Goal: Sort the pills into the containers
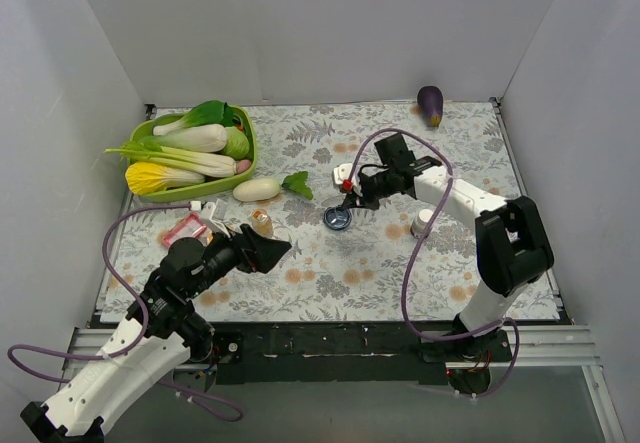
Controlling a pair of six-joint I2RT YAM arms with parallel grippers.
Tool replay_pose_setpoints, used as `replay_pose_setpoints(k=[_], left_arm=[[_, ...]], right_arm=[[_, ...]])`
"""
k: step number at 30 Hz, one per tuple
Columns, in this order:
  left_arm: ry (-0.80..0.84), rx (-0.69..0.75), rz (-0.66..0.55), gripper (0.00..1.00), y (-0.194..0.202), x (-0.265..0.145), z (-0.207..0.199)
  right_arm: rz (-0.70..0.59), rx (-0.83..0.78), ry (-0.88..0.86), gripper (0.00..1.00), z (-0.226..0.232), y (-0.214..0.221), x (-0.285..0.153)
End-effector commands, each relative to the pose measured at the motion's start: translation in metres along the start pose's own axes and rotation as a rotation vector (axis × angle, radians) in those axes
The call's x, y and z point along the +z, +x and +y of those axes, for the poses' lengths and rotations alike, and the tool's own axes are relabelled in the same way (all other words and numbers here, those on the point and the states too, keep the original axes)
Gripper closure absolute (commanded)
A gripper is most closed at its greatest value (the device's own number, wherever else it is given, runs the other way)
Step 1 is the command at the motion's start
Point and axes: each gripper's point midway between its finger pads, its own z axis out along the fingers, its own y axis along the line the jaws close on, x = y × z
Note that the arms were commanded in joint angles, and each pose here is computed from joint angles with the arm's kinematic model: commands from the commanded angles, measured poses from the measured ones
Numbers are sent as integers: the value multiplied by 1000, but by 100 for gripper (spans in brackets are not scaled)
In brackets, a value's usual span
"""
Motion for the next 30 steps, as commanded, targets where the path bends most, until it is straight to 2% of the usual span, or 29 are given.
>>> replay_pose_setpoints(k=[1, 7, 13, 17, 20, 23, 30], left_arm=[[34, 7, -6, 9, -4, 0, -8], [35, -8, -12, 9, -3, -4, -7], [29, -11, -7, 9, -1, -4, -5], [31, -12, -5, 9, 1, -5, -5], [34, -18, -11, 9, 0, -6, -5], [37, -23, -11, 9, 2, -7, -5], [35, -27, -12, 8, 2, -7, -4]], right_arm=[[123, -13, -34, 96, 7, 37, 19], [184, -71, -6, 86, -3, 51, 36], [204, -105, 36, 69, -11, 57, 46], [222, -113, 36, 45, -11, 62, 49], [229, -116, 36, 35, -11, 65, 51], [235, -116, 30, 27, -9, 69, 50], [240, -121, 19, 20, -7, 72, 54]])
